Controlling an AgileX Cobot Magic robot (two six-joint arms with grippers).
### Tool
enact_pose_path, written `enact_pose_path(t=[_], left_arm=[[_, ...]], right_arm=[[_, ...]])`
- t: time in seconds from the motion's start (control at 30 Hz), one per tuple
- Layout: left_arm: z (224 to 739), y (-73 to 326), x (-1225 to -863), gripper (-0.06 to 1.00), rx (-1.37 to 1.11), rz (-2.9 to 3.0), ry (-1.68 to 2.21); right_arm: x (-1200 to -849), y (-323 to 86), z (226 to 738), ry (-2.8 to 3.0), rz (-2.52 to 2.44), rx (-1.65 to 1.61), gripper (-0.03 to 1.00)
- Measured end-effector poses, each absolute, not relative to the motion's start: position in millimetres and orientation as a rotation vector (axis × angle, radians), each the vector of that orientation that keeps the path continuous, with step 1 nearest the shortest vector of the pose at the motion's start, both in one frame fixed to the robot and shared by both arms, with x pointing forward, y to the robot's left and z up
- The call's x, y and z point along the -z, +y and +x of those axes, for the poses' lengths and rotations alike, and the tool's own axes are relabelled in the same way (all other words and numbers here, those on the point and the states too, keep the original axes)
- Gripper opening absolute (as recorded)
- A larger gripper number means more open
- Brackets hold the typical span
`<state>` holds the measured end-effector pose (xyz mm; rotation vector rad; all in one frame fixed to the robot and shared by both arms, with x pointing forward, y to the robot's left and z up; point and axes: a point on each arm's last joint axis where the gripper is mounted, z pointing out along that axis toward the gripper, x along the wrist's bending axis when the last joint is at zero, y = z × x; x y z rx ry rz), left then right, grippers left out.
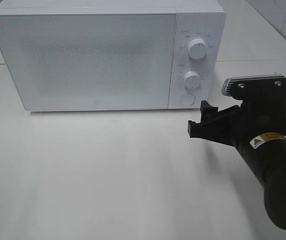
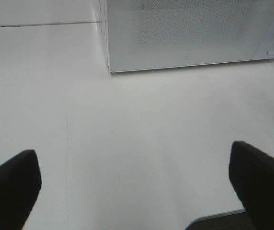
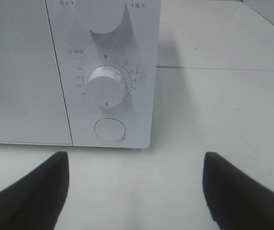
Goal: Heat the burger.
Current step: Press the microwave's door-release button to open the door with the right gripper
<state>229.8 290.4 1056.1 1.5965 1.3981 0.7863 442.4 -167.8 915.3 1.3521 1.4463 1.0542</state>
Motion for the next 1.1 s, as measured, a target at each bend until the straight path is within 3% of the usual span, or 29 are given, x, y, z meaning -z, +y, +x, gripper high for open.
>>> enact_pose_path(t=[0.57,1.1], left_arm=[[229.8,290.4,-1056.1,0.99,-0.786,1.596,1.398],[229.8,290.4,-1056.1,0.99,-0.786,1.596,1.398]], right_arm=[[-915.8,-165.2,445.1,1.403,1.408,-1.099,0.75],[-915.8,-165.2,445.1,0.969,1.913,-1.480,0.71]])
